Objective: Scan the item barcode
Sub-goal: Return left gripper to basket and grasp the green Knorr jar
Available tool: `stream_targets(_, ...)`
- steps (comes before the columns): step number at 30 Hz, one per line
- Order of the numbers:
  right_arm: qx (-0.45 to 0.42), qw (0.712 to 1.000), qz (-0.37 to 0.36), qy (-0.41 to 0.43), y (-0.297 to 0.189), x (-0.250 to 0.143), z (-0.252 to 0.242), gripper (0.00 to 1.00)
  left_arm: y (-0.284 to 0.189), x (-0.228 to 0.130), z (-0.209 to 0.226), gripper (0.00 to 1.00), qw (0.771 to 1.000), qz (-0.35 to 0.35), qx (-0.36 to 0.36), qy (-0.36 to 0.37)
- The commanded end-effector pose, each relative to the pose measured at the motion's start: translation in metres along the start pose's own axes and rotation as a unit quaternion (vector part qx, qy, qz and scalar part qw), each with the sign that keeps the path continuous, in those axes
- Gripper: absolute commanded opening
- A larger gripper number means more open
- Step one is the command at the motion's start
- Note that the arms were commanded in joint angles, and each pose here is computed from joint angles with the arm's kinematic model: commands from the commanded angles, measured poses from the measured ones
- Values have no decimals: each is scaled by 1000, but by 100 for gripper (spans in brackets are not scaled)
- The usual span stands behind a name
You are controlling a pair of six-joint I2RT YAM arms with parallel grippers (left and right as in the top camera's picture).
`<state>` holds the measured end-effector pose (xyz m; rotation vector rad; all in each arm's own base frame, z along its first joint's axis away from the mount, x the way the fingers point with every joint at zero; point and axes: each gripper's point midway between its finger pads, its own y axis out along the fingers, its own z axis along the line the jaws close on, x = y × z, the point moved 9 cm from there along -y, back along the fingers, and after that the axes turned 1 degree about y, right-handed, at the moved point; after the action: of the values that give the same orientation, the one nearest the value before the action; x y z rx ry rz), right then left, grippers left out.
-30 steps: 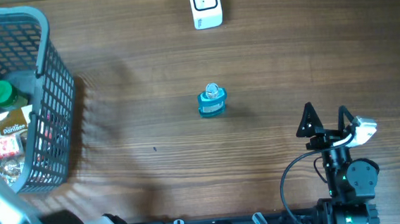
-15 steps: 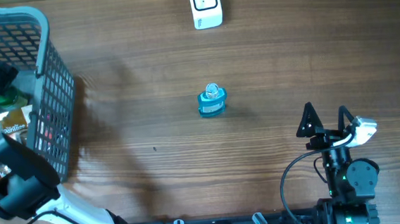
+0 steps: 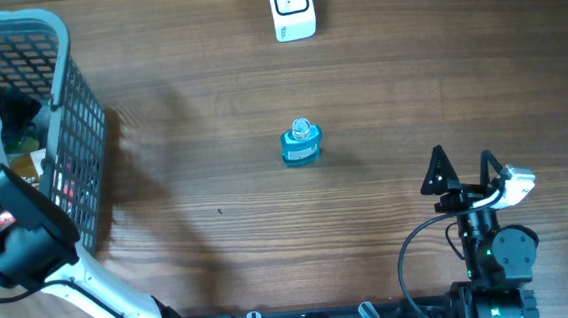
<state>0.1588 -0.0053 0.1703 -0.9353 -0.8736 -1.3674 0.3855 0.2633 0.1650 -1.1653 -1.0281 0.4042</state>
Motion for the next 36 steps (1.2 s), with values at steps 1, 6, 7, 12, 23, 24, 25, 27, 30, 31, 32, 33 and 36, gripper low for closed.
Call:
stream_targets(1,3,1000,-2,-8,0,0,0,100,3,1,-2,100,1000,-2,-6,-6)
stream_targets(6,3,1000,-2,-9,0,0,0,100,3,3,-3,78,1000,-7,-8,-20)
stream_targets(7,3,1000,-2,-9,0,0,0,100,3,3,-3,77,1000,-9,-9,-22)
stream_targets(12,3,1000,-2,-9,0,0,0,100,4,3,-3,71,1000,-9,-9,-23)
stream_targets(23,3,1000,-2,-9,0,0,0,100,20,1,-6,100,1000,-5,-8,-23)
stream_targets(24,3,1000,-2,-9,0,0,0,100,20,2,-6,100,1000,-8,-8,-24)
stream_targets(25,3,1000,-2,-9,0,0,0,100,21,2,-6,100,1000,-9,-9,-24)
stream_targets(27,3,1000,-2,-9,0,0,0,100,25,1,-7,96,1000,-7,-8,-24)
stream_targets(30,3,1000,-2,-9,0,0,0,100,38,-6,-7,89,1000,10,-2,-20)
stream_targets(31,3,1000,-2,-9,0,0,0,100,39,-6,-8,88,1000,12,-3,-20)
stream_targets(32,3,1000,-2,-8,0,0,0,100,39,-6,-8,86,1000,12,-4,-20)
stream_targets(33,3,1000,-2,-9,0,0,0,100,39,-6,-8,82,1000,13,-4,-20)
stream_targets(36,3,1000,-2,-9,0,0,0,100,38,-8,-7,74,1000,17,-2,-19)
